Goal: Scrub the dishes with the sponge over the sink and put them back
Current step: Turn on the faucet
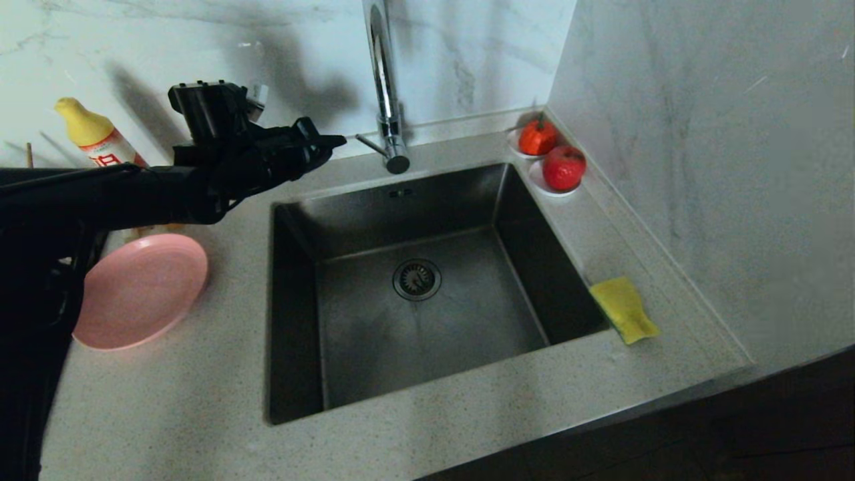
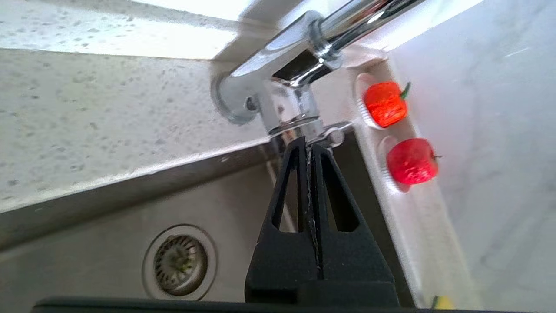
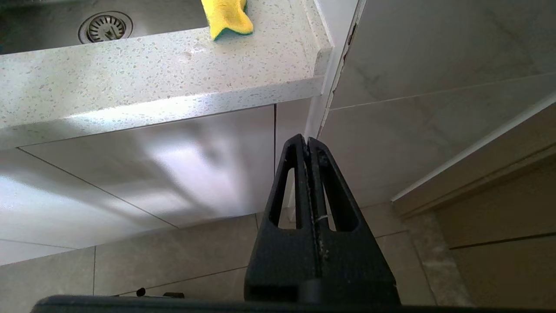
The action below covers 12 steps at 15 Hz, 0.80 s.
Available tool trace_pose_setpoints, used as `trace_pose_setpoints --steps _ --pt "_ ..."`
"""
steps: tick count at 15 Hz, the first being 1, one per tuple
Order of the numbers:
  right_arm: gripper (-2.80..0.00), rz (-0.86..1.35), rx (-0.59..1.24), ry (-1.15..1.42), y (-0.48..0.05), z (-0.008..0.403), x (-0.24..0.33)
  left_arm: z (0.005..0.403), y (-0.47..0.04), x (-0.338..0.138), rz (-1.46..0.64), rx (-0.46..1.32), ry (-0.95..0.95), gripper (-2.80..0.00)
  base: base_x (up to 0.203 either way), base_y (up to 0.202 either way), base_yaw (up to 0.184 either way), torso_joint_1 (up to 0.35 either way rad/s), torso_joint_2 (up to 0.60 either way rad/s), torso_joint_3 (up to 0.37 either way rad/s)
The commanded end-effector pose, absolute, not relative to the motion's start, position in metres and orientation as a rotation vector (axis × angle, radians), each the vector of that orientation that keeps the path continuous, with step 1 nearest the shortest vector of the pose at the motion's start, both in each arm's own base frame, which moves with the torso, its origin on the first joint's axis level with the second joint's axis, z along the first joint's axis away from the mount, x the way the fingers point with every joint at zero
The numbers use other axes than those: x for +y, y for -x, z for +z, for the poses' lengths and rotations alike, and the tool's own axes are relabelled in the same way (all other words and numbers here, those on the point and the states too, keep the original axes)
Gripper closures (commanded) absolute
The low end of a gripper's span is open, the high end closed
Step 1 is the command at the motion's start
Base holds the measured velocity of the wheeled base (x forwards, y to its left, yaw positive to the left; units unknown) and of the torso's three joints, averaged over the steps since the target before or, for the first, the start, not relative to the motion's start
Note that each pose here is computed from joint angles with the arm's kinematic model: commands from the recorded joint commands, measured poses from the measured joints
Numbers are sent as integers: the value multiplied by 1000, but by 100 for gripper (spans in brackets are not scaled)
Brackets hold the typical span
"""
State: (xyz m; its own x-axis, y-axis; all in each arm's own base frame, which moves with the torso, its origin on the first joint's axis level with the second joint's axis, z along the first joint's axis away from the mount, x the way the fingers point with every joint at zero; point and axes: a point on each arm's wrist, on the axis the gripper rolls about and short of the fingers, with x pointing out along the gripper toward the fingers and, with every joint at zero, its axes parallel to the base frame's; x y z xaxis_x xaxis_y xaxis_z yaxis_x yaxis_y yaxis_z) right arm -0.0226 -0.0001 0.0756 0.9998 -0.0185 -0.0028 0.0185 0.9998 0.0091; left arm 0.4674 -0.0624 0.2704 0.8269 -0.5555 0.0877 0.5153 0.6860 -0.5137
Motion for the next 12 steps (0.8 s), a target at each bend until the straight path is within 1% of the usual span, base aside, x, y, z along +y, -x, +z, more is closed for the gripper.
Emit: trace_pose_setpoints --steps 1,12 --pt "0 -18 3 -9 23 76 0 273 -466 -63 -609 69 555 0 0 0 0 0 0 0" --pt "0 -18 3 -9 23 76 0 272 -464 -80 -662 85 552 0 0 0 0 0 0 0"
